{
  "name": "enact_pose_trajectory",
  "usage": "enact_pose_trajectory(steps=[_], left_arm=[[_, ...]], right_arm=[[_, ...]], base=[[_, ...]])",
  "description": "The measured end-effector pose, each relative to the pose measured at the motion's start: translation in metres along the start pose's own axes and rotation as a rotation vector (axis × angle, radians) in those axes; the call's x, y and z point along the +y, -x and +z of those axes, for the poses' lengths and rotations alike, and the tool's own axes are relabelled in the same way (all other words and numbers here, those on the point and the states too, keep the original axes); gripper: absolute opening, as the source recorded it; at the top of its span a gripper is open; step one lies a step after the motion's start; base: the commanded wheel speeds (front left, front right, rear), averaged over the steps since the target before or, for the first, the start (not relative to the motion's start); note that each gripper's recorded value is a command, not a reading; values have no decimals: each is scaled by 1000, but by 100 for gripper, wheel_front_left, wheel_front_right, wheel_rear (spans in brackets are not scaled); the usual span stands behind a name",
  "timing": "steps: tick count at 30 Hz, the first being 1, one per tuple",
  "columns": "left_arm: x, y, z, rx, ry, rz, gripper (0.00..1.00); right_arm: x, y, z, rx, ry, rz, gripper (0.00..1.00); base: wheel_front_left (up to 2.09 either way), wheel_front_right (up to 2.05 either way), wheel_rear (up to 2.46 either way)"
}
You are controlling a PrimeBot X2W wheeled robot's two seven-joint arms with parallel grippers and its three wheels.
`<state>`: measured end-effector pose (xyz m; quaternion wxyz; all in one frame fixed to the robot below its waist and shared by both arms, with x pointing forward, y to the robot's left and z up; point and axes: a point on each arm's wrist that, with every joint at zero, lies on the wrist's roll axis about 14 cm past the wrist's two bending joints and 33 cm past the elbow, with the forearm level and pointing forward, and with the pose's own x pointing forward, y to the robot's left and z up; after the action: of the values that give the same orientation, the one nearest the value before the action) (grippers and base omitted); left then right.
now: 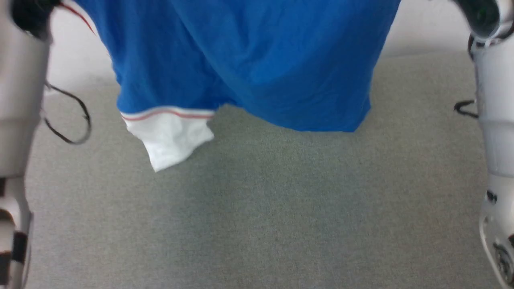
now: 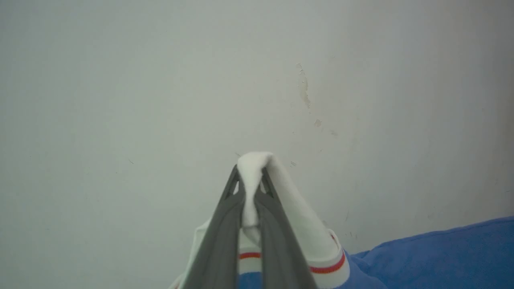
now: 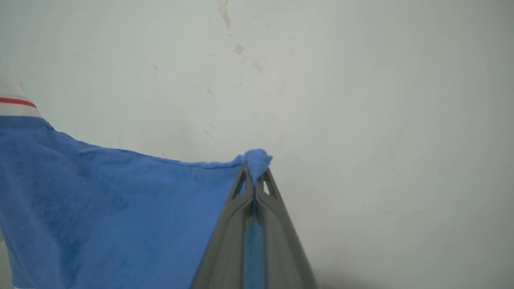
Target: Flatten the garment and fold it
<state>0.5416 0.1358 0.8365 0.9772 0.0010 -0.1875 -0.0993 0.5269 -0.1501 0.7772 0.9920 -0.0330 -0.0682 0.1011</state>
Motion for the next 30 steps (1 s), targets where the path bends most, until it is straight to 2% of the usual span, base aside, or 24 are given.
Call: enact_pose_trajectory(steps=[10,14,24,30], left_arm=[[-6,-54,-6,-75,11,-45,0],[-7,-80,-20,-185,26,-67,0],[2,-116,-110,-196,81,-90,0],[14,-121,-179,-157,104,-87,0]], right_arm=[[-27,-51,-18,21,40,-64,0],[-36,-86,-33,-18,67,-93,0],[-54,-140,-106,-4,101,-137,0],[-59,-161,-171,49,138,-143,0]], base=[[0,0,0],[0,0,0],[0,0,0],[0,0,0]])
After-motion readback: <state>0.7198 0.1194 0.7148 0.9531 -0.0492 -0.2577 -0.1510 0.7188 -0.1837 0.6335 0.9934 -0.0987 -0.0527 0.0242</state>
